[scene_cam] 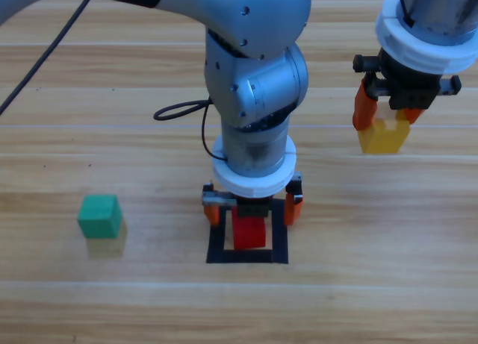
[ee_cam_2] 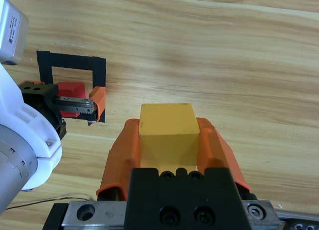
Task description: Stack the blocks in the rectangular block: red at the bottom, yellow in the middle, green on top
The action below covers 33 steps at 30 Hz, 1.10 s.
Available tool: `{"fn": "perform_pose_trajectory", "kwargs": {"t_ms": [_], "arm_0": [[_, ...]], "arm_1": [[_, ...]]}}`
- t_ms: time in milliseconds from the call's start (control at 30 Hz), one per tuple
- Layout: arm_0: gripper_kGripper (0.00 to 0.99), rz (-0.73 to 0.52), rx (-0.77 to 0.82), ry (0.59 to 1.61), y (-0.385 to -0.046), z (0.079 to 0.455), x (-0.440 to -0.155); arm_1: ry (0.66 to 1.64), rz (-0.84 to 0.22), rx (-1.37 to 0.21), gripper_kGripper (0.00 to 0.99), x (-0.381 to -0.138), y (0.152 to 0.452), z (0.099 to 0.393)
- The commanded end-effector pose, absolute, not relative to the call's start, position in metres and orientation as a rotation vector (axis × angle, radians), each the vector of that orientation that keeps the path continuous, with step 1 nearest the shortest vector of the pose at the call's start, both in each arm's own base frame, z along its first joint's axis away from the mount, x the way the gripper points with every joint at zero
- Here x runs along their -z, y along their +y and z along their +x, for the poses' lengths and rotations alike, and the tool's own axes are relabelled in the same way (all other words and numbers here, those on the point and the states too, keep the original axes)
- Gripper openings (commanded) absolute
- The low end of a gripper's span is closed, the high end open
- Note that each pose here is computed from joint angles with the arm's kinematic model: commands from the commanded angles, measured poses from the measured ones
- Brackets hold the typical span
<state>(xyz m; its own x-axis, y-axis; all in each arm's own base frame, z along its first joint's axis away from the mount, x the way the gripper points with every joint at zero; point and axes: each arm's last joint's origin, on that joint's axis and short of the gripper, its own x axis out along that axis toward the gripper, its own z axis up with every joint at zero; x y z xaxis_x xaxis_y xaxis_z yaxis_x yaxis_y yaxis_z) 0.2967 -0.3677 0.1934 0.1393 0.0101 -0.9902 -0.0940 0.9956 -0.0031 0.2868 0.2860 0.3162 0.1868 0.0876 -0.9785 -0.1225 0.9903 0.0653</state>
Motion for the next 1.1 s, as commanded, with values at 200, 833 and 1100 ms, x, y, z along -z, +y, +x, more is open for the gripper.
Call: {"fn": "perform_pose_trajectory", "kwargs": {"t_ms": [200,833,1100], "arm_0": [[0.990,-0.095,-0.001,1.261,-0.345,0.305,-0.335],[0.990,-0.031,-0.181,1.466,-0.082,0.293,-0.361],[0.979,-0.098,-0.061,1.461,-0.073,0.275,-0.370]], "arm_1": [[1.376,-0.051,-0.158,0.005,-0.315,0.290,0.282],[1.432,-0.077,-0.263,0.006,-0.291,0.360,0.254],[1.460,-0.137,-0.269,0.008,-0.257,0.403,0.254]]}}
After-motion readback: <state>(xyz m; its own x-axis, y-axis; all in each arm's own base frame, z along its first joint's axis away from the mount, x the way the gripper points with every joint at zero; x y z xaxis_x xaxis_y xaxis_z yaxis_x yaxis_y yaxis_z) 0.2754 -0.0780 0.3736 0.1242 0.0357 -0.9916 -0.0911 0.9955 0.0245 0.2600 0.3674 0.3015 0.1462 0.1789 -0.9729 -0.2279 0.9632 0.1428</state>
